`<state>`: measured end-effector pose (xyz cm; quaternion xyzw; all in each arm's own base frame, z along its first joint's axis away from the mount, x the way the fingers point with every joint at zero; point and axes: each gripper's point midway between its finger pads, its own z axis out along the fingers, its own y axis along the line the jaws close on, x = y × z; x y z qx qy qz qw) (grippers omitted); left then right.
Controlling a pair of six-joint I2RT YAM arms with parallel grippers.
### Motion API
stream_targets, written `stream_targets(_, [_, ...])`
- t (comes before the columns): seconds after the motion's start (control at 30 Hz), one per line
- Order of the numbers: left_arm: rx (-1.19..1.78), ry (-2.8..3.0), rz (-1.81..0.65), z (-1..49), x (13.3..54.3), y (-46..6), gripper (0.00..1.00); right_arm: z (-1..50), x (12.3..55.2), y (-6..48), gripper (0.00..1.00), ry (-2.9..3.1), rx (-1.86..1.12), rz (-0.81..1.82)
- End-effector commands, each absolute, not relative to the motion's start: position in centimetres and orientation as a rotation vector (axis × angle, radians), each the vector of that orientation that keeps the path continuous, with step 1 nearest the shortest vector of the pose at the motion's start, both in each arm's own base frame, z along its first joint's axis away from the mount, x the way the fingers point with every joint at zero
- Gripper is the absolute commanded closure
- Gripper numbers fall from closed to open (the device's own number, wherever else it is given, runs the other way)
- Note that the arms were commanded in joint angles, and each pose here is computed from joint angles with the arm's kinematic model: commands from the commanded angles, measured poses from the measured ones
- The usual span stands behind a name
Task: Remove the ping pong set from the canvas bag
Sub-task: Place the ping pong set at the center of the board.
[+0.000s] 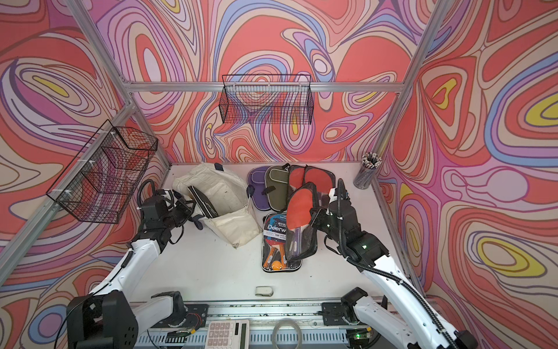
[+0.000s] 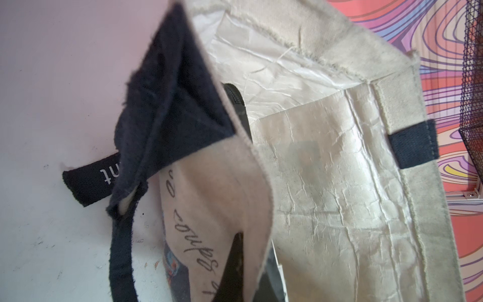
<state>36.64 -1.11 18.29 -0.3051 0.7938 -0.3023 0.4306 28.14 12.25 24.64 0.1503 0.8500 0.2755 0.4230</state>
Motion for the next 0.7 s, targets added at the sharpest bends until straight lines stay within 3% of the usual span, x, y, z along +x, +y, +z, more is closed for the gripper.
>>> stream_targets(0.0, [-0.757,1.982,-0.725,18.5,36.3,-0.7,1.0,26.8,29.1,13.0,1.0,2.002,0.374,0.901])
stream_targets(0.33, [-0.763,1.992,-0.711,18.0,36.2,-0.6,1.0,20.8,29.9,12.9,1.0,2.04,0.438,1.093])
stream_targets(0.67, [-0.764,1.992,-0.716,17.7,36.3,-0.6,1.0,15.2,29.6,11.4,1.0,2.135,0.51,1.036])
